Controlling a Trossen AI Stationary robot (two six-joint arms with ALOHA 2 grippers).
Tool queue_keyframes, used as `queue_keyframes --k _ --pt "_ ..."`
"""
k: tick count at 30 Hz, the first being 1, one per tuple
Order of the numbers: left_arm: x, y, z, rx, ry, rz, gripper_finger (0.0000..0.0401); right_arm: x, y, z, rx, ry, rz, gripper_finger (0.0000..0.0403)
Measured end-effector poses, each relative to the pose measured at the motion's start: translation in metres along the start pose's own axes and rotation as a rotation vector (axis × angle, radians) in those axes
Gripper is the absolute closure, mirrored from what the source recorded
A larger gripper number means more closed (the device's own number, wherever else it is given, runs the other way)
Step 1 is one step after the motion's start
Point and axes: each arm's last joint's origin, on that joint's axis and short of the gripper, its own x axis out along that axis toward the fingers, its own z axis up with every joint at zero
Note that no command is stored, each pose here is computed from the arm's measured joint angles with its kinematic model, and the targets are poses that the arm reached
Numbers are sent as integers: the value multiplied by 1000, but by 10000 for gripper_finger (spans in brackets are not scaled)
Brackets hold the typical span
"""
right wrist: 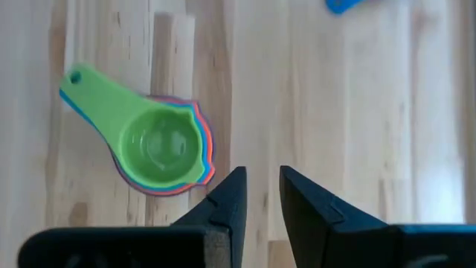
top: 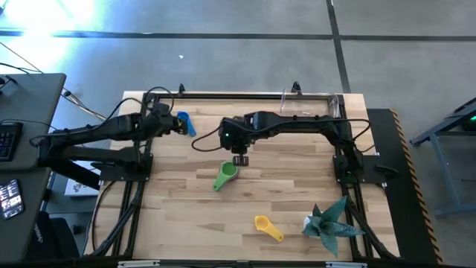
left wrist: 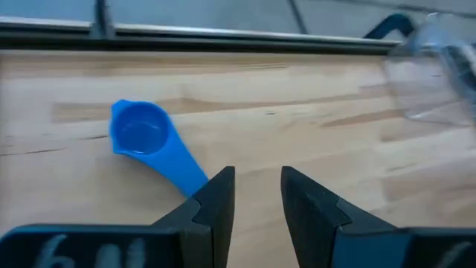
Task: Nest measuring cups in basket
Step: Stack the blue measuring cup on top of the green measuring cup
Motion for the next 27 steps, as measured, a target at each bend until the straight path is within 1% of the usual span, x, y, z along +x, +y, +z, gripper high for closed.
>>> queue_keyframes --k 7,11,16,23,27 --pt "31 16 17 29 114 107 300 -32 -4 18 8 -115 -18 329" --pt "50 28 26 46 175 172 300 -45 -6 23 11 -164 -24 329" --pt "70 40 33 39 231 231 300 -47 -6 25 12 -175 -25 329" --pt "94 56 36 36 312 319 300 -47 -6 23 11 -160 -20 329" --pt "108 62 38 40 325 342 300 -47 -6 23 11 -160 -20 329"
